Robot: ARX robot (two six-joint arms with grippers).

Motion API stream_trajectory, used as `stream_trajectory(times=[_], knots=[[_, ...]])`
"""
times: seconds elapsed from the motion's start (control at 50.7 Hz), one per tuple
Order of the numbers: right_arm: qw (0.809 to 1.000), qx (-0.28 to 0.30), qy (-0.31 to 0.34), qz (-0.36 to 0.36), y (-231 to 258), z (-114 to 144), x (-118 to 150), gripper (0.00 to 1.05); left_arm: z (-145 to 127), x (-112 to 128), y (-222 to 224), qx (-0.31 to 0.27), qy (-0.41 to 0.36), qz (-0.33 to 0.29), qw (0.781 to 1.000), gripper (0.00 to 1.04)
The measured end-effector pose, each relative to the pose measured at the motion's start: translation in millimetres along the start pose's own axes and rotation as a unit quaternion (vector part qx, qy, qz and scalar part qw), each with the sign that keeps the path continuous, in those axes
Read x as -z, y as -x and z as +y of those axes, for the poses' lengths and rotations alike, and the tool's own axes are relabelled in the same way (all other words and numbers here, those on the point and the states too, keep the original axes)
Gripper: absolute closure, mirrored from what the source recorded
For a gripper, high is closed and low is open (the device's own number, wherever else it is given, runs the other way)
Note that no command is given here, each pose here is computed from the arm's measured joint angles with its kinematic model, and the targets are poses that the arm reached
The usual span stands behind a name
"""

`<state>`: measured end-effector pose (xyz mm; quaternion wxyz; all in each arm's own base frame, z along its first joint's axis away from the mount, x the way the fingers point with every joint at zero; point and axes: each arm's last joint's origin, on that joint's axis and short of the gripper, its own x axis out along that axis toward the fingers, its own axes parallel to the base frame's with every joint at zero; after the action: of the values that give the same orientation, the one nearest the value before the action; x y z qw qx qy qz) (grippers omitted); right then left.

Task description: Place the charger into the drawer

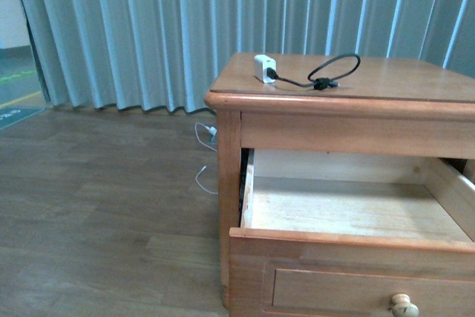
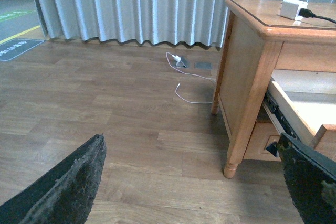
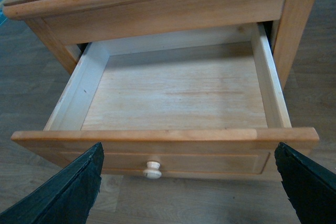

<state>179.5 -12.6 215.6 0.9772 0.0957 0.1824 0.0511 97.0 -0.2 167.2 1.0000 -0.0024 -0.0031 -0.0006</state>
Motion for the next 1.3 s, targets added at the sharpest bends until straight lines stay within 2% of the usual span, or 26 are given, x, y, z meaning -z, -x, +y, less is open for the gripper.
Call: stream_trajectory(times=[0.335,0.848,0.946,0.966,0.985,1.005,1.104,1.301], knots=[[0.999,0.002,-0.027,-0.038,56,-9,20,0.08,0,0,0,0.000,0.000,0.000,1.000,0.06],[0.998,0.006,-0.033,-0.046,59,-9,21,0.08,0,0,0,0.000,0.000,0.000,1.000,0.06],[0.988,0.048,0.041,-0.140,56,-9,29,0.23,0,0,0,0.000,0.000,0.000,1.000,0.06],[0.984,0.054,0.057,-0.162,56,-8,32,0.28,0,0,0,0.000,0.000,0.000,1.000,0.06],[0.978,0.052,0.087,-0.183,56,-2,41,0.44,0,0,0,-0.001,0.000,0.000,1.000,0.06],[0.978,0.051,0.090,-0.180,55,-2,42,0.25,0,0,0,0.000,0.000,0.000,1.000,0.06],[0.978,0.051,0.091,-0.181,55,-2,42,0.08,0,0,0,0.000,0.000,0.000,1.000,0.06],[0.978,0.051,0.092,-0.181,55,-2,42,0.08,0,0,0,0.000,0.000,0.000,1.000,0.06]])
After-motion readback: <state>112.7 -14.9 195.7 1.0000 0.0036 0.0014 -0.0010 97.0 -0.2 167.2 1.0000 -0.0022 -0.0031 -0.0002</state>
